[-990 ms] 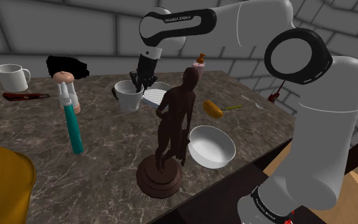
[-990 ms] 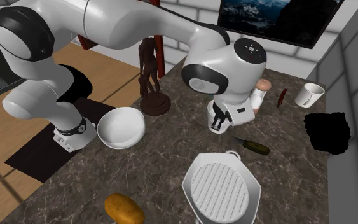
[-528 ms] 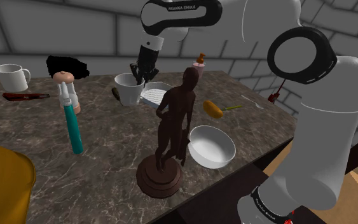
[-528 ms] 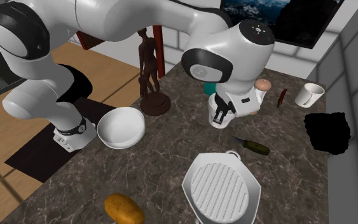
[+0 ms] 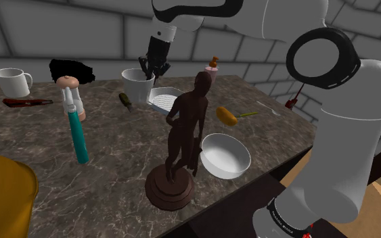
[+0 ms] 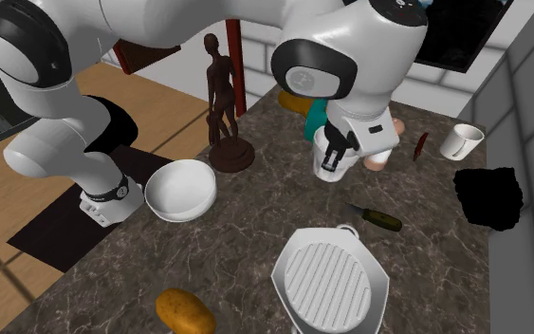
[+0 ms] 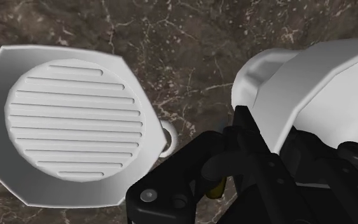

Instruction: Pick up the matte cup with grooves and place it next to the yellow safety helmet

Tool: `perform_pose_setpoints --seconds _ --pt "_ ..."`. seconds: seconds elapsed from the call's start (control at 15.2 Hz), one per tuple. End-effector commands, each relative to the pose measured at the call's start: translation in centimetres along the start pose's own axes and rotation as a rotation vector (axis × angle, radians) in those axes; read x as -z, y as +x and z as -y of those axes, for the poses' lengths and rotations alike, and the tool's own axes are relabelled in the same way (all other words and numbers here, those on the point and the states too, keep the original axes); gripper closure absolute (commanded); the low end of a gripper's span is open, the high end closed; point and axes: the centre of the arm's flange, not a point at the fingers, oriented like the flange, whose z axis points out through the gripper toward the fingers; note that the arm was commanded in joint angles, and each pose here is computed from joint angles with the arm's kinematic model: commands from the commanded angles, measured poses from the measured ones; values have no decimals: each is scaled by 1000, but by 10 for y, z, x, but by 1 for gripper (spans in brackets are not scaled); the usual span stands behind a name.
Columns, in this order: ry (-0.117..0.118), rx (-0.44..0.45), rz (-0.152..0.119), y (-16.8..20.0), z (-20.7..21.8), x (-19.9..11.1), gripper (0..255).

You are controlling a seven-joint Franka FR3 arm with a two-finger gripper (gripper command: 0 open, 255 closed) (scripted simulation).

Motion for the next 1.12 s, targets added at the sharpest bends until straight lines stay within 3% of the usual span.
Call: perform_pose_setpoints --seconds 0.0,0.92,1.06 --pt "0 0 0 -1 2 12 255" --pt "0 0 0 -7 17 84 255" --pt "0 0 0 -16 27 83 255"
